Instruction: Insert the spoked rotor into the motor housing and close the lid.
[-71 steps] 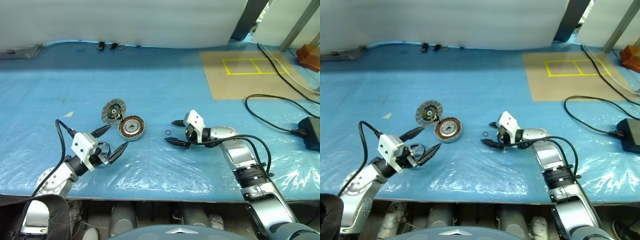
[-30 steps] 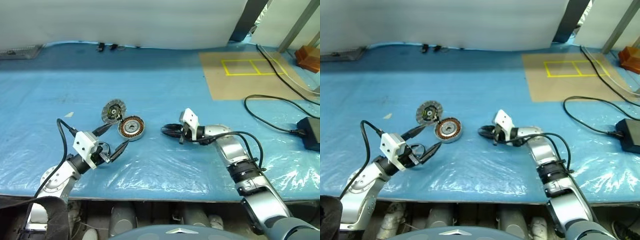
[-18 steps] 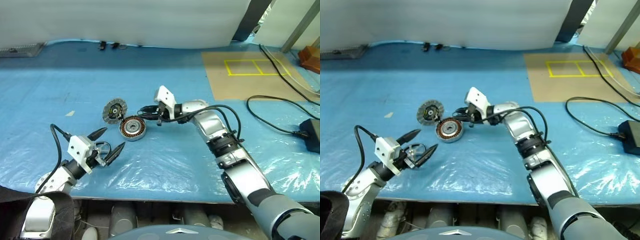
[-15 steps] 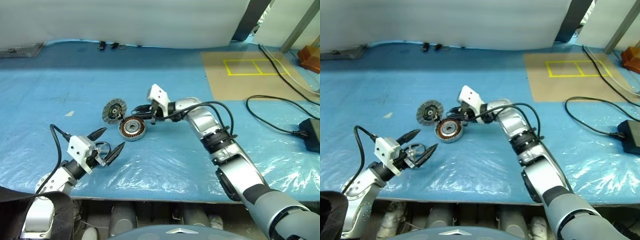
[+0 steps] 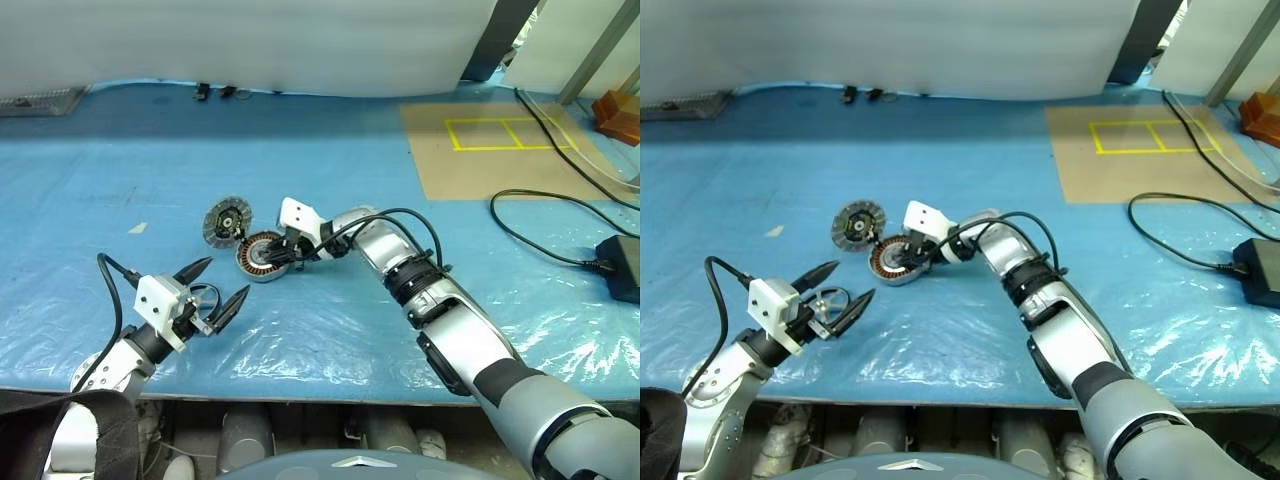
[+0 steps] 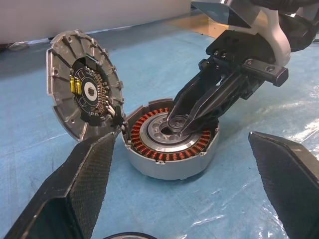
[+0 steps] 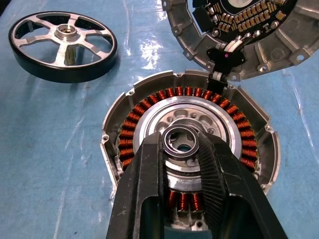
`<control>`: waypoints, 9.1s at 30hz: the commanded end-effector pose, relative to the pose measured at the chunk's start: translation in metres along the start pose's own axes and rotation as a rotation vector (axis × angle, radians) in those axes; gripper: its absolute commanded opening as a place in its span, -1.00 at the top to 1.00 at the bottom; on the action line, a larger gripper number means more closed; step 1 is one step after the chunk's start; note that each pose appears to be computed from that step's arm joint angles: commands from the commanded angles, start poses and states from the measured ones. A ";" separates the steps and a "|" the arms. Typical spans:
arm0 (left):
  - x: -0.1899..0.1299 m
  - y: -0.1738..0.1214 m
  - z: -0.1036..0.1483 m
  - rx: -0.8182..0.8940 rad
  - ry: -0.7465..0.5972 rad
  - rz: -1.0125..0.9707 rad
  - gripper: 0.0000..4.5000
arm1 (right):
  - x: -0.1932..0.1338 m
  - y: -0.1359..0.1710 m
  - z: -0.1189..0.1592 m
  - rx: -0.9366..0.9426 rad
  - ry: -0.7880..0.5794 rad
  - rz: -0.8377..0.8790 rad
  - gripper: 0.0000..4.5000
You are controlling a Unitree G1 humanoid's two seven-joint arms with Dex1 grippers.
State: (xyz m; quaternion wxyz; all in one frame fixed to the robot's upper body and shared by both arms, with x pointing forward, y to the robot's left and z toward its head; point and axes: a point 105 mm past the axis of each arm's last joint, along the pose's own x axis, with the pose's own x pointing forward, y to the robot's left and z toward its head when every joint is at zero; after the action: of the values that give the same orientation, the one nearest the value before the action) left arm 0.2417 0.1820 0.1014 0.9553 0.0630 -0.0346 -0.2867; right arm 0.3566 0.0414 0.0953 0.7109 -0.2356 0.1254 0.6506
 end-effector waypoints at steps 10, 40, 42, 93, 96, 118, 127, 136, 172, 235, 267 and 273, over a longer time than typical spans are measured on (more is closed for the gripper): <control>0.004 -0.003 0.013 0.024 -0.034 -0.011 -1.00 | 0.004 -0.003 0.008 -0.032 -0.004 -0.007 0.73; 0.014 -0.002 0.016 0.024 -0.044 -0.042 -1.00 | 0.001 -0.004 0.012 -0.007 -0.023 0.008 0.73; 0.014 -0.002 0.016 0.025 -0.044 -0.043 -1.00 | 0.002 -0.004 0.010 -0.010 -0.017 0.005 0.73; 0.014 -0.003 0.014 0.021 -0.035 -0.051 -1.00 | 0.005 -0.002 0.004 0.033 -0.030 -0.009 0.27; 0.014 -0.002 0.014 0.020 -0.037 -0.048 -1.00 | 0.006 -0.002 0.013 0.088 -0.103 -0.010 -0.20; 0.019 -0.004 0.013 0.029 -0.033 -0.085 -1.00 | 0.015 0.001 0.012 0.121 -0.139 -0.072 0.99; 0.017 0.000 0.015 0.043 -0.036 -0.066 -1.00 | 0.023 0.007 -0.005 0.056 -0.038 -0.062 0.99; 0.017 0.004 0.016 0.056 -0.036 -0.056 -1.00 | 0.020 0.015 -0.016 0.065 -0.007 0.003 0.99; -0.021 0.035 0.007 -0.004 0.139 -0.006 -1.00 | -0.032 0.003 0.036 -0.022 -0.280 0.017 0.99; -0.029 0.061 -0.003 0.308 0.639 -0.415 -0.30 | -0.080 0.009 0.002 0.078 -0.228 -0.059 1.00; -0.033 0.051 -0.021 0.341 0.667 -0.522 0.39 | -0.078 0.008 0.003 0.095 -0.245 -0.078 1.00; -0.028 0.047 -0.016 0.314 0.618 -0.504 0.43 | -0.079 0.009 0.002 0.100 -0.248 -0.079 1.00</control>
State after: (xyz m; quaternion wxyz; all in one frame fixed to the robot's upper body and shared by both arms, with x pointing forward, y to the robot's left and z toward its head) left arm 0.2457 0.2433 0.0868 0.7914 0.3085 0.2403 -0.4698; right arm 0.3406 -0.0293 0.1184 0.7596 -0.1239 0.0904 0.6321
